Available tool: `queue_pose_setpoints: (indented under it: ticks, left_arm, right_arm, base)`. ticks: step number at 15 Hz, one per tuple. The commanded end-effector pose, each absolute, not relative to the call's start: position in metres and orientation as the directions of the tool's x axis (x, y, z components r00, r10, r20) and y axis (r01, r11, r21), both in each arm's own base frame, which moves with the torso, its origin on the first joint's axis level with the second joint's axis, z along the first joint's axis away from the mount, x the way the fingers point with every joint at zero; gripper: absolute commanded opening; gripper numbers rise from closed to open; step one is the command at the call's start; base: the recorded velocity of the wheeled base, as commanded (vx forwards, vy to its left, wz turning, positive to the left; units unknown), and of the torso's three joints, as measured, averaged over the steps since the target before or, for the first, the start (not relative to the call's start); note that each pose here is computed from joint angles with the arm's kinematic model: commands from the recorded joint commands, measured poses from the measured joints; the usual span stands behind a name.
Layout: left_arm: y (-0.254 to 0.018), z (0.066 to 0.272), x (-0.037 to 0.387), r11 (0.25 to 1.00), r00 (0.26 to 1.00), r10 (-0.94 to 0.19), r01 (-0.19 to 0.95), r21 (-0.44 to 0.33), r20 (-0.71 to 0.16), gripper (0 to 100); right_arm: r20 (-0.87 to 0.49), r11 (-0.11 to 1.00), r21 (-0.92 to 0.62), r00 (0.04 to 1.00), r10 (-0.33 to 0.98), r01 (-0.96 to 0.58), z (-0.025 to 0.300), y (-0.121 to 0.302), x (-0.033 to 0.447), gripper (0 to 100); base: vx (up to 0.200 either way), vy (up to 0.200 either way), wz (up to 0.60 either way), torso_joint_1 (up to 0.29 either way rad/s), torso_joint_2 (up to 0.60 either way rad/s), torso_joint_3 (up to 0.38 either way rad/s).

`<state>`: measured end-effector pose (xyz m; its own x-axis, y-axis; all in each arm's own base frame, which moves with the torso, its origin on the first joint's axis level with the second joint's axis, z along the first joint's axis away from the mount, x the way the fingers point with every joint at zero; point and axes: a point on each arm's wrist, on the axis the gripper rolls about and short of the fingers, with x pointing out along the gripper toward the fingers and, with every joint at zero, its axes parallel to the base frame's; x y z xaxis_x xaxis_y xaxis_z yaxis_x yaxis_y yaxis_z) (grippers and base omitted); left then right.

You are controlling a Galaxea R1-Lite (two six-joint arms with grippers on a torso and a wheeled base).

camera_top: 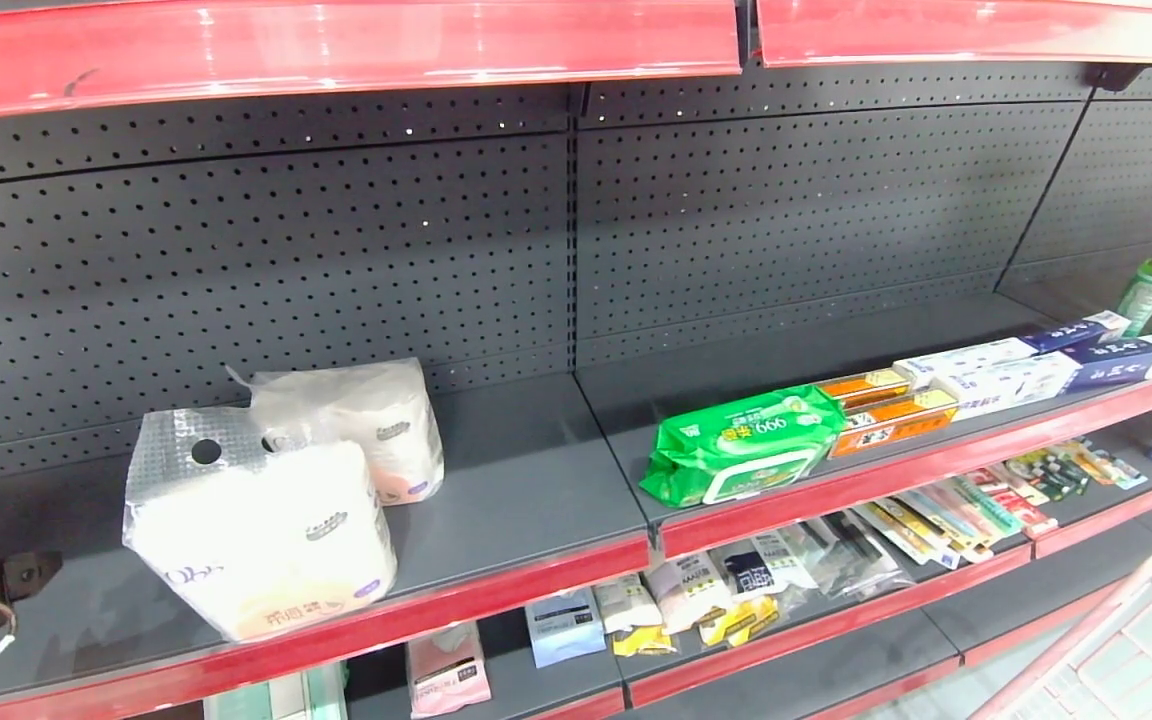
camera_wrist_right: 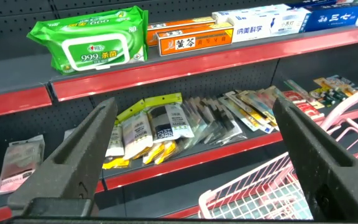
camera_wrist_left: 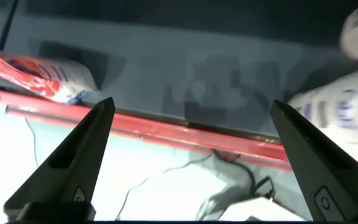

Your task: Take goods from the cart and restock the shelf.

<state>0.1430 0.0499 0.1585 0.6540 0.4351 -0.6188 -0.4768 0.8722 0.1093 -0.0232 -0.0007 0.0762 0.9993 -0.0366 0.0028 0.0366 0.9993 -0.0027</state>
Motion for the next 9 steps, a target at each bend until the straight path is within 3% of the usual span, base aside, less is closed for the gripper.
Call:
queue_pose_setpoints:
  ticks: [1,9]
  left_arm:
    - [0.058,0.14,0.158,0.867,0.577,0.425,-0.48,0.132,-0.697,100]
    - [0.077,0.11,0.189,0.855,0.484,0.416,-0.497,0.15,-0.769,100]
  right_arm:
    - [0.002,0.999,-0.003,0.999,-0.037,0.037,0.076,-0.001,-0.023,100]
    - [0.002,0.999,-0.003,0.999,-0.037,0.037,0.076,-0.001,-0.023,100]
  base:
    - [0.0,0.0,0.0,0.0,0.0,0.0]
    - [0.0,0.0,0.0,0.0,0.0,0.0]
